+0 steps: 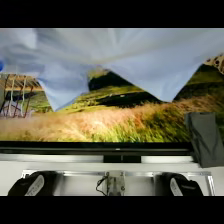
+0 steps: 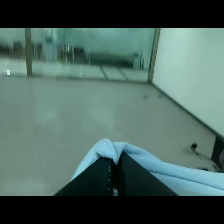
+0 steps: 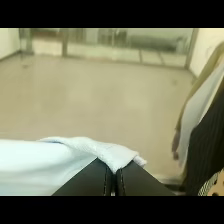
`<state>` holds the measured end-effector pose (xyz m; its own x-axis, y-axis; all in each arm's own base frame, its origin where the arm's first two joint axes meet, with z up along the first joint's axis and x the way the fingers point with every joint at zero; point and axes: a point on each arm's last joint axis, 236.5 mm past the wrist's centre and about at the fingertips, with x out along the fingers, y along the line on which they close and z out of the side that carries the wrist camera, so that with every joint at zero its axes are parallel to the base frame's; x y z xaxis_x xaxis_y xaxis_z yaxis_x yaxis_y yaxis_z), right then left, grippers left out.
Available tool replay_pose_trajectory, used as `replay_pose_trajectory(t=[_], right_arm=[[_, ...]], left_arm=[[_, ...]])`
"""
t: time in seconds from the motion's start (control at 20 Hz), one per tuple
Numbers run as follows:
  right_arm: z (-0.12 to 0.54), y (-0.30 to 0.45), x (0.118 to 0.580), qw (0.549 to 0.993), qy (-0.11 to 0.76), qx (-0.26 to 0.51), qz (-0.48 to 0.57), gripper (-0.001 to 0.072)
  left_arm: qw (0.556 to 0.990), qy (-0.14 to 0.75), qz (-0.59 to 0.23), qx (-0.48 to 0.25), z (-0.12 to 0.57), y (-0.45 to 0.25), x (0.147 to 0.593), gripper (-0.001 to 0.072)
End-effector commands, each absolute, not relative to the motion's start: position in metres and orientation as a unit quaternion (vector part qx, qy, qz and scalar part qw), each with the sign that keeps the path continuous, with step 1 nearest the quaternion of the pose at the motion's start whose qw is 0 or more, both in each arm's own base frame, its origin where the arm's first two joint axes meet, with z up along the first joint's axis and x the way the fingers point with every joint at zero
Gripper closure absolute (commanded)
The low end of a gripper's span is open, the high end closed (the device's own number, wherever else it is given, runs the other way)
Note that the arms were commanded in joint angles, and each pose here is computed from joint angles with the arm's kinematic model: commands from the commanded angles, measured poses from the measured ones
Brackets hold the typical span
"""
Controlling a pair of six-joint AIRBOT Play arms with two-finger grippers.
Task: Fold the shirts.
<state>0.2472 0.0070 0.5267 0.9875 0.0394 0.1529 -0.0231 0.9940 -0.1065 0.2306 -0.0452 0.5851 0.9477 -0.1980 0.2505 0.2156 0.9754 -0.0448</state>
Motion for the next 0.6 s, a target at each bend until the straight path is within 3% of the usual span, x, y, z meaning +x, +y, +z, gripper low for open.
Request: replay_pose_trajectory(t=[0.0,0.3,0.55], right_arm=[[0.556,0.005,0.169,0.991,-0.121,-0.061,-0.018,0.0625],[0.483,-0.007,0.189,0.997,0.038,-0.068,-0.029,0.0625],[0.347,-0.023,0.245,0.949,0.312,-0.048,-0.016,0.0625]], left_arm=[[0.978,-0.189,-0.080,-0.034,0.609,-0.052,0.142,0.0668],[0.997,-0.058,-0.053,-0.023,0.543,-0.042,0.162,0.0668],[0.983,0.169,-0.064,-0.008,0.425,-0.028,0.231,0.0667]])
